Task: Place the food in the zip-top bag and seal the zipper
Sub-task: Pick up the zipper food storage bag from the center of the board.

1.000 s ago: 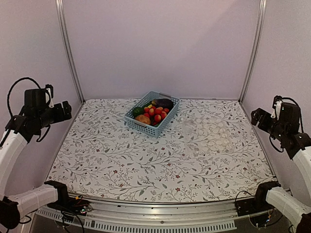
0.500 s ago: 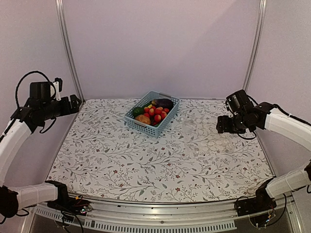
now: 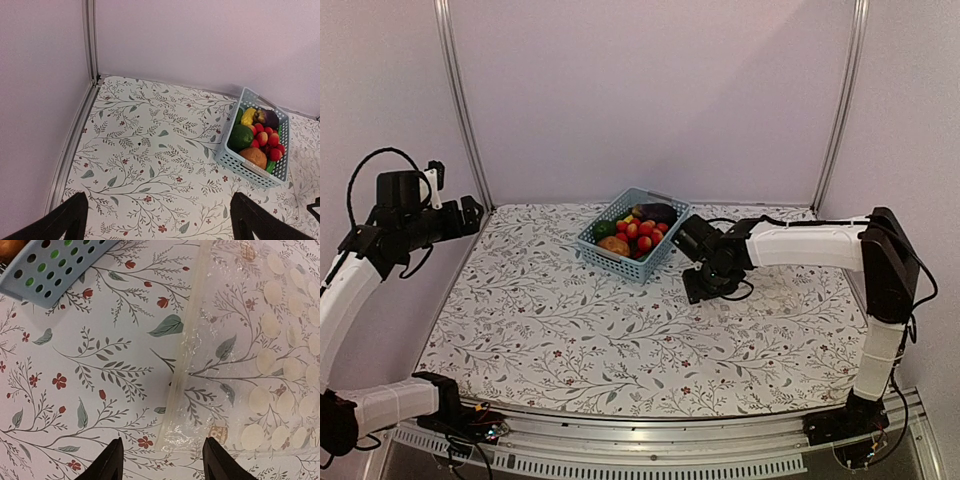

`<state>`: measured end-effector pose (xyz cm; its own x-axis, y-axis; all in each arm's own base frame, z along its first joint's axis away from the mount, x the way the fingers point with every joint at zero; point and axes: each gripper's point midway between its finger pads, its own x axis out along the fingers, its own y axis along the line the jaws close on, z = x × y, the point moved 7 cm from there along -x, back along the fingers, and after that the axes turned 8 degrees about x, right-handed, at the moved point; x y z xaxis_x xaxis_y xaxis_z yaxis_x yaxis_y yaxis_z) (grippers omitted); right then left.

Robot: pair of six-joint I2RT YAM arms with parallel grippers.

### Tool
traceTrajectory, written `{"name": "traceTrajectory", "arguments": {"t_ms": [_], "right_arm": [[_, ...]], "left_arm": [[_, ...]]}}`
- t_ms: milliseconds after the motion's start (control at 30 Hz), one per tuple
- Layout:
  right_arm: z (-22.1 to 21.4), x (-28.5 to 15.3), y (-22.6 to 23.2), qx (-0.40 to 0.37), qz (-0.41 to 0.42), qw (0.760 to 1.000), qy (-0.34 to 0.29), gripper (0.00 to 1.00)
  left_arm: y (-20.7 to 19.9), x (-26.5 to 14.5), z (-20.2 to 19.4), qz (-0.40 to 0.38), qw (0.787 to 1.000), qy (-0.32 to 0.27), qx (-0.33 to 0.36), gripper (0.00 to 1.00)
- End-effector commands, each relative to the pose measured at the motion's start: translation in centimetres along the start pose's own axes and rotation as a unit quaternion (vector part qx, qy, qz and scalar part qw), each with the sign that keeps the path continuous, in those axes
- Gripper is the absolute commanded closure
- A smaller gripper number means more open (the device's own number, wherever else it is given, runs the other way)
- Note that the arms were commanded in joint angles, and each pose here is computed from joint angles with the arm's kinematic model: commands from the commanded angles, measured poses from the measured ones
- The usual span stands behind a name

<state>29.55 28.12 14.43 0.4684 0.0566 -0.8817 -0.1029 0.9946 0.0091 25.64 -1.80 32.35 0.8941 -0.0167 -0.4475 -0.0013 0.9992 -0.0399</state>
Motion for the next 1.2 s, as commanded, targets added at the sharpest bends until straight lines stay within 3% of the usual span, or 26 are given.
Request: {"name": "traceTrajectory", "arguments": {"t_ms": [0,400,1167], "right_arm": [[-0.8,2.0,1.4,0.002,-0.013,1.000,0.023,0.47],[-3.0,4.9,0.9,0.014,-0.044,0.997,0.060,0.58],[-3.3,6.3,-0.2,0.051,-0.067,0.994,0.071,0.72]], "left_arm": [[-0.2,0.0,-0.6,-0.004,1.000,0.003,0.006,0.00],[-0.3,0.2,-0.6,-0.010,1.000,0.005,0.005,0.00],[-0.4,0.2,-0.7,-0.015,1.000,0.007,0.004,0.01]]}}
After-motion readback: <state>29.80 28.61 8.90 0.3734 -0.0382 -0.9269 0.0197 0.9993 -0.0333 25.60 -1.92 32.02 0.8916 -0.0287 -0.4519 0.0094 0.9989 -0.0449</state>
